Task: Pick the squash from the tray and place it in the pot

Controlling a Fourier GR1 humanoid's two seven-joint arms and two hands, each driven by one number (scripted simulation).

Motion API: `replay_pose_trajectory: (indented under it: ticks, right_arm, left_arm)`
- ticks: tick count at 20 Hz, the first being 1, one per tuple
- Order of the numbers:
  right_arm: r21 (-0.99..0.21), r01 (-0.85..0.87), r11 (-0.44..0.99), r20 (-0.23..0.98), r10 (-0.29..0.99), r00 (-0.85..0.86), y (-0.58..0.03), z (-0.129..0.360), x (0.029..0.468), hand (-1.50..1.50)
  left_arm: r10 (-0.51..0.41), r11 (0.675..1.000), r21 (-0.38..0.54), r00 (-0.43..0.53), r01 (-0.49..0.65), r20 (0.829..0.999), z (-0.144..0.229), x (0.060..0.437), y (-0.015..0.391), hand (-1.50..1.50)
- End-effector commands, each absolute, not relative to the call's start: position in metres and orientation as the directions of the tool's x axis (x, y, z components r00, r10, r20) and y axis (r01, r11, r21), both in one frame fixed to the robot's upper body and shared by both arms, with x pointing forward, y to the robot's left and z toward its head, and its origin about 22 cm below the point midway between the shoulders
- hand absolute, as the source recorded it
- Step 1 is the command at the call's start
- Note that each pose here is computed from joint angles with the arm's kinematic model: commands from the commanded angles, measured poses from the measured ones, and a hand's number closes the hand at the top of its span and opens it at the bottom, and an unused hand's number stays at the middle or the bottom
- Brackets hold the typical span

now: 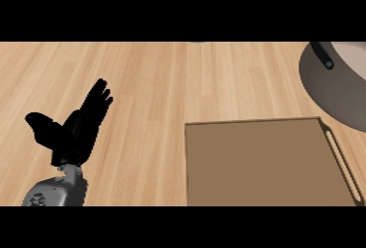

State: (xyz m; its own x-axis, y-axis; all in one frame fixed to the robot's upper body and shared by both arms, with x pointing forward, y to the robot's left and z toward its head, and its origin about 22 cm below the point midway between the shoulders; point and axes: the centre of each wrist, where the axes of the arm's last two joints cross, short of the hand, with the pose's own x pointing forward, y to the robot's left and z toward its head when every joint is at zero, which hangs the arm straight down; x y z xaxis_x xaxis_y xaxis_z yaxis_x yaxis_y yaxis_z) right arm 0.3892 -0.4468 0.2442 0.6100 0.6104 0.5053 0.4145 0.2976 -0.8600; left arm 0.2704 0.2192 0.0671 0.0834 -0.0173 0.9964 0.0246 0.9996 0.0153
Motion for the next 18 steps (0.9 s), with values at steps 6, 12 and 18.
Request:
replay_pose_trajectory:
  ticks: [6, 12, 18]
  right_arm:
    - [-0.677, 0.485, 0.553, 0.727, 0.402, 0.557, -0.452, 0.218, 0.403, -1.5]
    - [-0.474, 0.758, 0.447, 0.868, 0.383, 0.317, -0.462, 0.213, 0.392, -1.5]
    - [-0.328, 0.885, 0.329, 0.92, 0.325, 0.22, -0.501, 0.236, 0.365, -1.5]
  left_arm:
    - [-0.016, 0.998, 0.012, 0.078, 0.054, 0.997, 0.067, 0.277, 0.219, 0.0]
    - [-0.022, 1.0, 0.021, 0.069, 0.02, 0.997, 0.072, 0.273, 0.225, 0.0]
    - [-0.001, 1.0, -0.001, 0.089, 0.021, 0.996, 0.068, 0.264, 0.225, 0.0]
